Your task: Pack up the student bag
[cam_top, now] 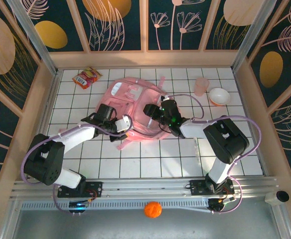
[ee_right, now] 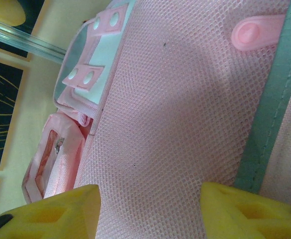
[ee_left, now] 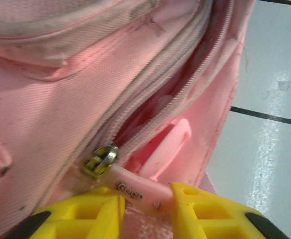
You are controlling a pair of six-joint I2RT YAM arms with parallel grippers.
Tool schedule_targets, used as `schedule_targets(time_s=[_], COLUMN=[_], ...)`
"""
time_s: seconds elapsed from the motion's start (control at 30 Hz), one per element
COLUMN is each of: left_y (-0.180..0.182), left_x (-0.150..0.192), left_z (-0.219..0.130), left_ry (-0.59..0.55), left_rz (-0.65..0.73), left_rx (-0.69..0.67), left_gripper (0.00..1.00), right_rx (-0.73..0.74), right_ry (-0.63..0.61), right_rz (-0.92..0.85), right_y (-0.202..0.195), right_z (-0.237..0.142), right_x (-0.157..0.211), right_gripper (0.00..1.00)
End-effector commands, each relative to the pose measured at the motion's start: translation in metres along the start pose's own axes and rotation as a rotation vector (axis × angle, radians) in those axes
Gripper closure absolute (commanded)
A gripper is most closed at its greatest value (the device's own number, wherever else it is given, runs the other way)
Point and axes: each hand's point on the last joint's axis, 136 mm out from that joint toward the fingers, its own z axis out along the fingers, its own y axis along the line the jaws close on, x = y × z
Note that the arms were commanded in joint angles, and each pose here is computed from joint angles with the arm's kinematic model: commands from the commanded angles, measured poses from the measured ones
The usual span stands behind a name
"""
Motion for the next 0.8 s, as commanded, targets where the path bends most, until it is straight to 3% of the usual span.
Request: schedule_targets(time_s=[0.0, 0.2, 0.4, 0.53, 0.67, 0.77], left_y=[-0.012, 0.003, 0.019, 0.025, 0.033, 0.034], left_x=[-0.01, 0.002, -0.004, -0.004, -0.008, -0.009], left_z=[0.001, 0.004, -0.002, -0.009, -0.021, -0.029], left_ry=[-0.058, -0.005, -0.072, -0.087, -0.107, -0.112], left_rz=[-0.019, -0.121, -0.276, -0.313, -0.312, -0.288], left_rx=[0.044, -0.046, -0.154, -0.212, -0.279, -0.305], left_gripper=[0.68, 0.63, 0.58, 0.64, 0.79, 0.81], right_rx=[0.027, 0.023, 0.024, 0.028, 0.036, 0.037], right_ry=[0.104, 0.105, 0.106, 0.104, 0.1, 0.097], right_rz=[0.02, 0.015, 0.011, 0.008, 0.005, 0.002], right_y=[-0.011, -0.01, -0.01, -0.011, -0.012, -0.011], right_z=[-0.002, -0.004, -0.004, -0.006, -0.007, -0.008], right_x=[0.031, 0.031, 0.03, 0.03, 0.029, 0.029], right_gripper=[0.44, 0.44, 0.44, 0.44, 0.44, 0.44])
